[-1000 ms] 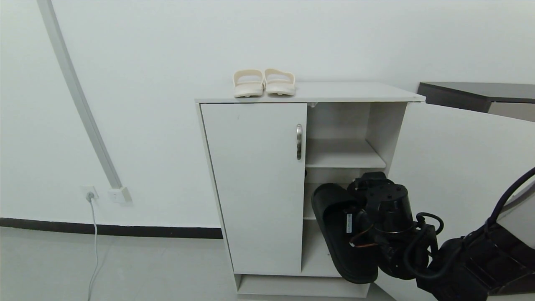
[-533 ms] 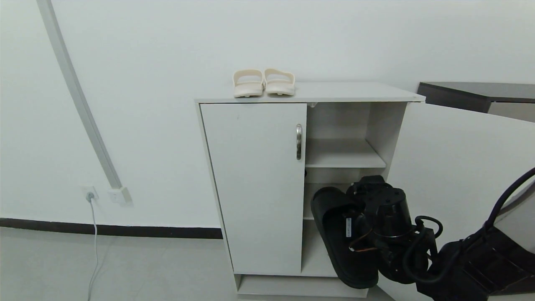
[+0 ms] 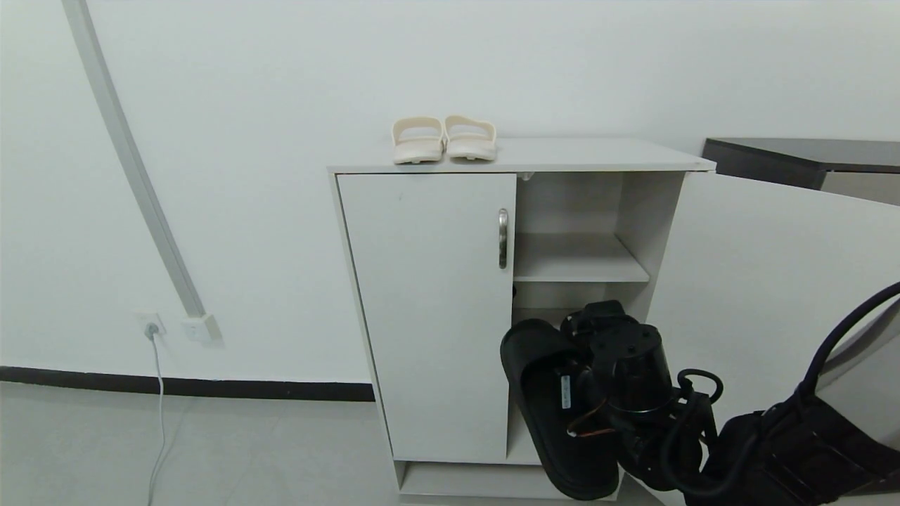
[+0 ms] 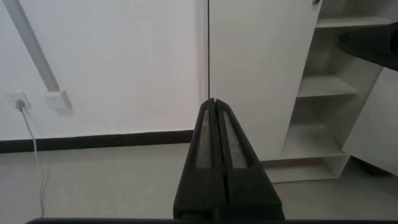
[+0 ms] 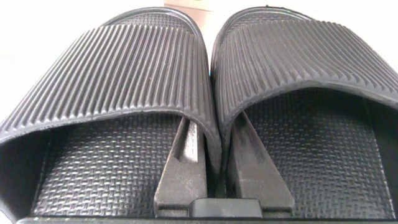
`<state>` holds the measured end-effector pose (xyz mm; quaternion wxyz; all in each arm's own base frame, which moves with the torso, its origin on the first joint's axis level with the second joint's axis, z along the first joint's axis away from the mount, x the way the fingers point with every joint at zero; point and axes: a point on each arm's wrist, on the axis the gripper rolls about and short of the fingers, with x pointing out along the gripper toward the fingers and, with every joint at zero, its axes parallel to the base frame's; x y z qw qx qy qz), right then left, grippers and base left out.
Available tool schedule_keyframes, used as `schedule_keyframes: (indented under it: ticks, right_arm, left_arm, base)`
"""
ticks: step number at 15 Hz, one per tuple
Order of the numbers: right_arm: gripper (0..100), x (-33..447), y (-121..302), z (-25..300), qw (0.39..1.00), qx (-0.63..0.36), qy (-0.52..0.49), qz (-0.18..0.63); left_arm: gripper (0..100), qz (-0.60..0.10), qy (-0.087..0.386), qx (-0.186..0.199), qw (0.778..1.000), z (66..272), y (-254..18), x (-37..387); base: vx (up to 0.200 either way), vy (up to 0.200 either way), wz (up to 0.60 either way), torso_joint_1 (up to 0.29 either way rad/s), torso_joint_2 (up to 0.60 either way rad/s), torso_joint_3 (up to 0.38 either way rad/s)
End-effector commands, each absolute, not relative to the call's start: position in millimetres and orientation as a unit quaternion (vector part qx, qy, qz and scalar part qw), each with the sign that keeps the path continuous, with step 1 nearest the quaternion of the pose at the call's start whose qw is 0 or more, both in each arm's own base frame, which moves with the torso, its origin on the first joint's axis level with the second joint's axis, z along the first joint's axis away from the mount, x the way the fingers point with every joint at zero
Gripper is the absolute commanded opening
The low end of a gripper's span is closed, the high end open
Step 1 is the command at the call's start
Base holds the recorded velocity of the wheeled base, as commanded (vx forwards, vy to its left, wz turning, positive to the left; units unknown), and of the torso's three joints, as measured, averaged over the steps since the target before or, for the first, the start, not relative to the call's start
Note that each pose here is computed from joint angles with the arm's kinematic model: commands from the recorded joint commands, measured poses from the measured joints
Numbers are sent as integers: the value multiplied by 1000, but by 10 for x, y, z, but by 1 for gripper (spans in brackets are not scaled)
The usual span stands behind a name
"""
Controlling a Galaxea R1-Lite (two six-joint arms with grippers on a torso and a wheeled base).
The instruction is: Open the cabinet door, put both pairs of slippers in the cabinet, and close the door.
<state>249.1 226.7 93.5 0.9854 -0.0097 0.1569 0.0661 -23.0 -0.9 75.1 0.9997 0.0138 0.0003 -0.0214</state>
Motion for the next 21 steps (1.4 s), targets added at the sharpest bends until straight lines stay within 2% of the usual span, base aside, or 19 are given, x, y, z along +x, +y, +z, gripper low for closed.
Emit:
schedule_keyframes:
  ticks: [1,6,13,17,21]
  right_arm:
    - [0,2433,2356,907,985,-15,157,71]
    - [0,2471,2397,841,987,-21,155,46]
    - [0,2479,2395,769,986,-28,161,36]
    - [0,2503,2412,700,986,-27,162,35]
    - [0,2704,2631,335,986,1,161,47]
  left_arm:
    - [0,-19,1,13,1000,752,-8,-228]
    - [0,-17,1,12,1000,752,-7,-228]
    - [0,-17,1,12,1000,752,-7,-228]
    - [0,-17,1,11,1000,752,-7,-228]
    - [0,-16,1,11,1000,752,-7,-228]
  base:
    - [0,0,0,0,0,0]
    - [0,0,0,0,0,0]
    - [0,-200,0,0,2,0]
    - [0,0,0,0,0,0]
    - [0,0,0,0,0,0]
